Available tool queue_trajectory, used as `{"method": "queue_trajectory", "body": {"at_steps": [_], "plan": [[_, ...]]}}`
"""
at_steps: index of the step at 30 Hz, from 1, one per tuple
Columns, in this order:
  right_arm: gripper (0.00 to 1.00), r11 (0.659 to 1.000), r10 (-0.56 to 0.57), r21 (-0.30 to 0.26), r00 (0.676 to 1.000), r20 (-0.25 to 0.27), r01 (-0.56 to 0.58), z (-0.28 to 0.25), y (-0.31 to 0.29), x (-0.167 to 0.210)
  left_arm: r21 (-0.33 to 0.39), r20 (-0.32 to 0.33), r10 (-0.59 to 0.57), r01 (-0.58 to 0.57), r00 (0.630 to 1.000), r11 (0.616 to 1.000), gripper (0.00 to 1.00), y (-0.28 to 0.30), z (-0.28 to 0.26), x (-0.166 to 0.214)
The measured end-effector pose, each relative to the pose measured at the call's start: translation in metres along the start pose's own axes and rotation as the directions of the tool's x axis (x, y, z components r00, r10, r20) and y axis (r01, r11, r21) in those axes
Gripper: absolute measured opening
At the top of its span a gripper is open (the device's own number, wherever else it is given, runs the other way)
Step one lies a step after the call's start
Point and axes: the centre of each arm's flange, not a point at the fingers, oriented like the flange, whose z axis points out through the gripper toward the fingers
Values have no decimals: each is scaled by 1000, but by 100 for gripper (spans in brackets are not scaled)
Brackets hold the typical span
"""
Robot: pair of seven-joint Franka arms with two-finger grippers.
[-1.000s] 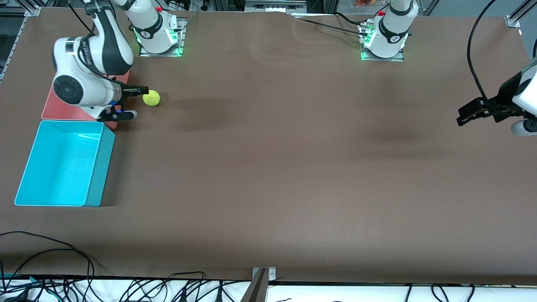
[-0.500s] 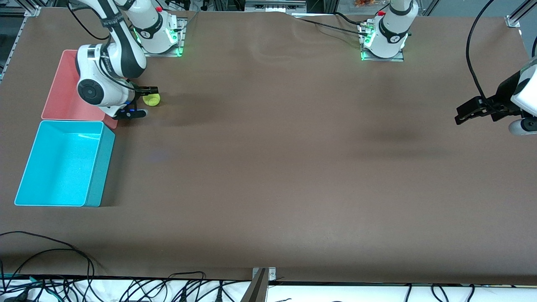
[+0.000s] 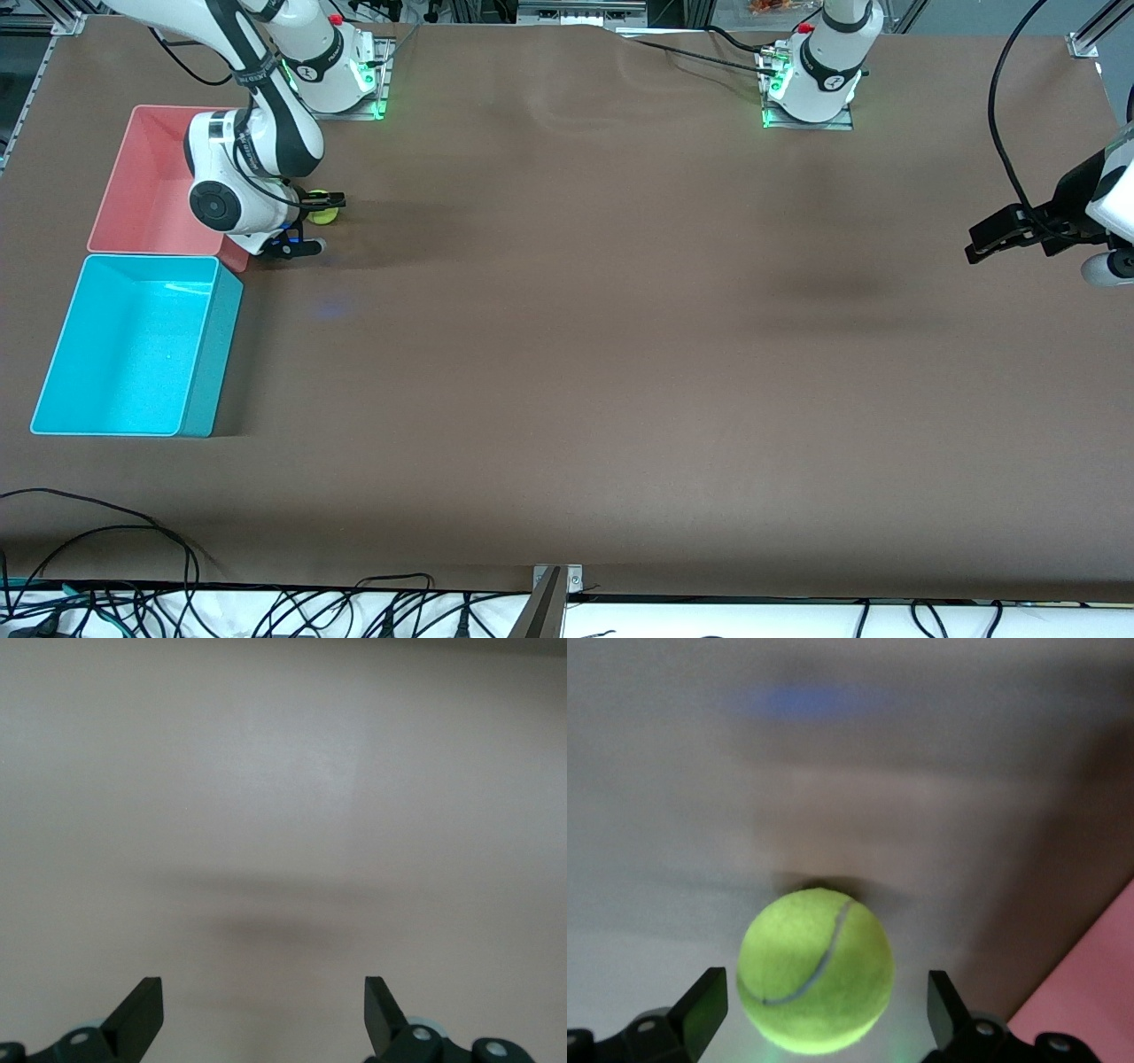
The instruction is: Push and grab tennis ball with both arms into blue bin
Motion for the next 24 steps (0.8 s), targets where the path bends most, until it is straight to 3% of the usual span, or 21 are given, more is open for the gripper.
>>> {"method": "queue_trajectory", "body": {"at_steps": [10, 15, 24], "plan": [[94, 1000, -1, 1, 1000, 9, 1, 15, 0, 6, 0, 3, -1, 1, 1000, 1000, 100, 0, 0, 0], [67, 1000, -2, 1, 1000, 12, 2, 17, 0, 6, 1, 3, -3, 3, 1000, 1000, 100, -2, 0, 0], [66, 1000, -1, 0, 1000, 9, 1, 7, 0, 10, 1, 1, -8, 8, 1000, 1000, 100, -5, -1, -1]]}}
